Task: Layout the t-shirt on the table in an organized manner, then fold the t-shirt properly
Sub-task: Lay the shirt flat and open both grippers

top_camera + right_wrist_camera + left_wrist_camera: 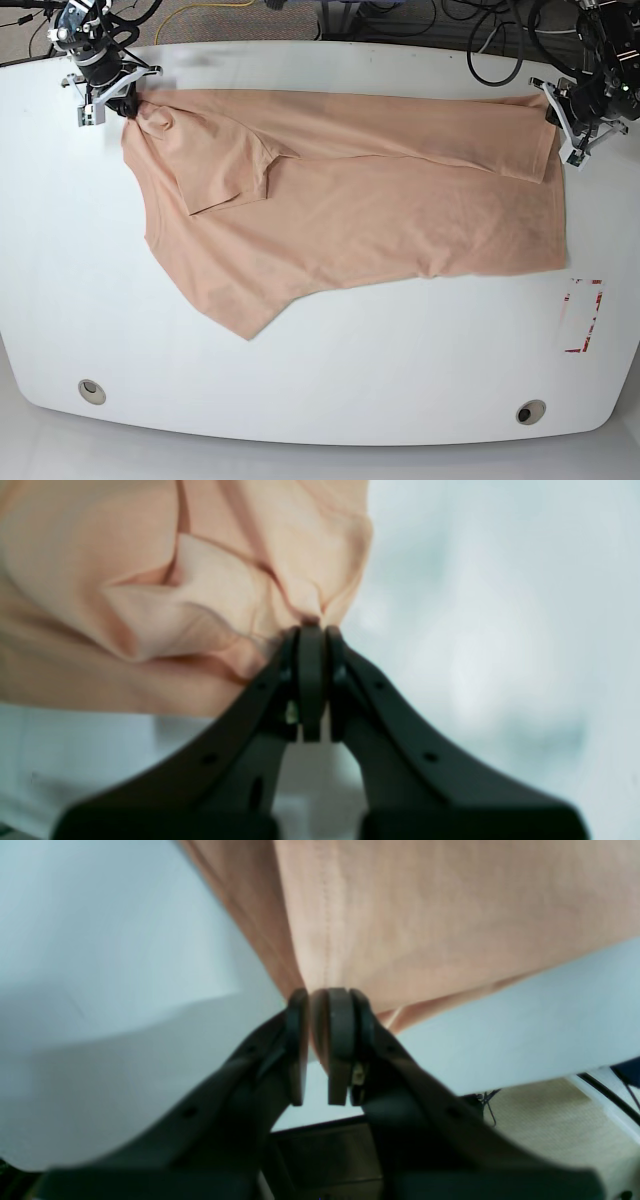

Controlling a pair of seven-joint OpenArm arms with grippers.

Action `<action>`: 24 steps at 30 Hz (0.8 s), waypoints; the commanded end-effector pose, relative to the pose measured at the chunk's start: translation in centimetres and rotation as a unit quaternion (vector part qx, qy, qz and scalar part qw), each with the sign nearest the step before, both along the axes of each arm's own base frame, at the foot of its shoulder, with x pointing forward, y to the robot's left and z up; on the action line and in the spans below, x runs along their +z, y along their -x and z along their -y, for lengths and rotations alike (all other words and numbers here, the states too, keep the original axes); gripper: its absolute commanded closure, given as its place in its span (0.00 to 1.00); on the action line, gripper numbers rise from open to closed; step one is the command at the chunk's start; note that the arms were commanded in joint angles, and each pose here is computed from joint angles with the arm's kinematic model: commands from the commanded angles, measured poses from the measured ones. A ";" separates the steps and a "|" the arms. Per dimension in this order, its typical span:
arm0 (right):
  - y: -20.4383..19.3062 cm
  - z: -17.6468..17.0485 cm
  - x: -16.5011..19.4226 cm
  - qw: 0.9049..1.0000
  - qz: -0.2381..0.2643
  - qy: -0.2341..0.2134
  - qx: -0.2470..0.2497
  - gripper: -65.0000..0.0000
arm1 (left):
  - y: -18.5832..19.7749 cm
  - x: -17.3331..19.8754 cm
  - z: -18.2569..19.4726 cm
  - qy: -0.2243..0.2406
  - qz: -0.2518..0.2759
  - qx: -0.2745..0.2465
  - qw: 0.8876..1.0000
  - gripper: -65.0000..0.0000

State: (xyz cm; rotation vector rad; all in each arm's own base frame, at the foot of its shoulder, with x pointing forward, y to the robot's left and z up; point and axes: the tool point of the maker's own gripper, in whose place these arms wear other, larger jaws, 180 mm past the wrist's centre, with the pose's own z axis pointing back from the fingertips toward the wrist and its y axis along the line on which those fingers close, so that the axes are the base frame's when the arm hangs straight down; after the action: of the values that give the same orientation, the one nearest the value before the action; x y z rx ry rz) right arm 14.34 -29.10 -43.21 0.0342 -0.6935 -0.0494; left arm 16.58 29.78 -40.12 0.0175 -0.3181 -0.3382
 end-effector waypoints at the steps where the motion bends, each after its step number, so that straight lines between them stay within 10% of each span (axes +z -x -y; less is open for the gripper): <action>1: 3.7 0.3 -1.1 0.997 -0.070 0.024 -0.003 1.00 | 0.4 0.4 -0.4 -0.008 0.001 -0.005 1.000 0.93; 24: 6.3 -0.1 0.4 0.996 -0.074 0.038 -0.020 1.00 | 1.8 1.6 -0.8 -0.024 0.007 -0.004 1.000 0.93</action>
State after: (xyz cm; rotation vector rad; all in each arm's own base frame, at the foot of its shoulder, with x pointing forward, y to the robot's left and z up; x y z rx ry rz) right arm 9.86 -29.00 -42.66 -0.0233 -0.6198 -0.0799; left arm 13.84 30.31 -39.69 0.0402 -0.2876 -0.3328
